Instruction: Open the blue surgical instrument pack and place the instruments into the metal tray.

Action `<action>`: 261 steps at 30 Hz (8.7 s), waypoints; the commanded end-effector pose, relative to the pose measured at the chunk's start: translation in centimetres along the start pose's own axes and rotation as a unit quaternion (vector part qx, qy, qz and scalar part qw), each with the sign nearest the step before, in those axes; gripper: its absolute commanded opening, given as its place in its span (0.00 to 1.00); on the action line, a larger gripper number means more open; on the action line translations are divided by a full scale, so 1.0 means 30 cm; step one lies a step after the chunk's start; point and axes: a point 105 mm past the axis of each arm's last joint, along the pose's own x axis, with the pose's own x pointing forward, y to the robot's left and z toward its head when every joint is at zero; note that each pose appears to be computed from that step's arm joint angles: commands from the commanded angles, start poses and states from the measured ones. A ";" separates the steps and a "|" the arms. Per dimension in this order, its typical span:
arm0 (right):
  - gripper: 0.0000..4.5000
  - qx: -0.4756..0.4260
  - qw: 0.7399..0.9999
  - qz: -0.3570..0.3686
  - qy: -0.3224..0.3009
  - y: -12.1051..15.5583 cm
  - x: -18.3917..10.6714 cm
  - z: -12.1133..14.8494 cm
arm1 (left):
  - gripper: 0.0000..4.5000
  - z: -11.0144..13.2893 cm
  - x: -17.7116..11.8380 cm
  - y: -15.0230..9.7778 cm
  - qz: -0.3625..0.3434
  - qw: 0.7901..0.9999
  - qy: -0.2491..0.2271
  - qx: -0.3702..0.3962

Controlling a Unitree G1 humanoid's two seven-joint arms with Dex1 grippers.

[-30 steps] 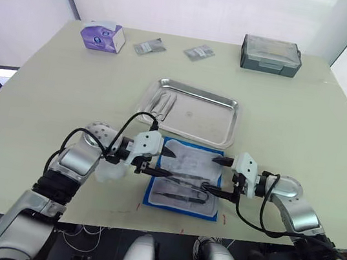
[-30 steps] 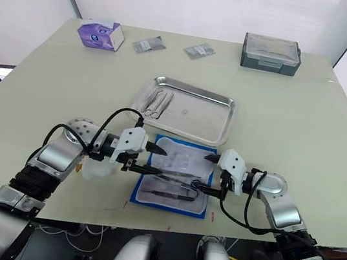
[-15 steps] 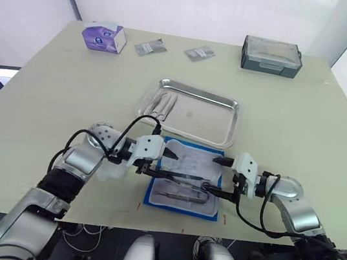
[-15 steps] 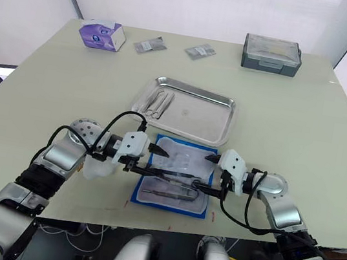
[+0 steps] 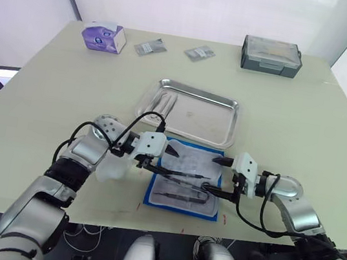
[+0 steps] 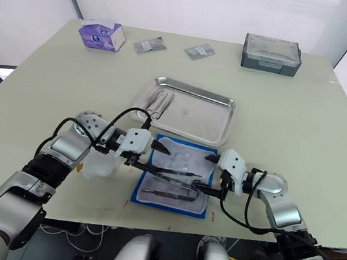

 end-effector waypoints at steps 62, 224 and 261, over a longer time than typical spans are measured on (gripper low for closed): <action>1.00 0.049 0.995 0.028 0.088 0.069 0.009 -0.165 | 0.01 0.100 -0.075 0.024 0.009 0.998 0.053 -0.037; 1.00 0.035 0.994 0.041 0.100 0.071 0.012 -0.183 | 0.99 0.154 -0.154 0.025 0.147 0.969 -0.158 -0.119; 1.00 0.030 0.994 0.039 0.099 0.065 -0.022 -0.166 | 0.99 -0.077 -0.003 -0.201 0.005 0.984 -0.144 -0.103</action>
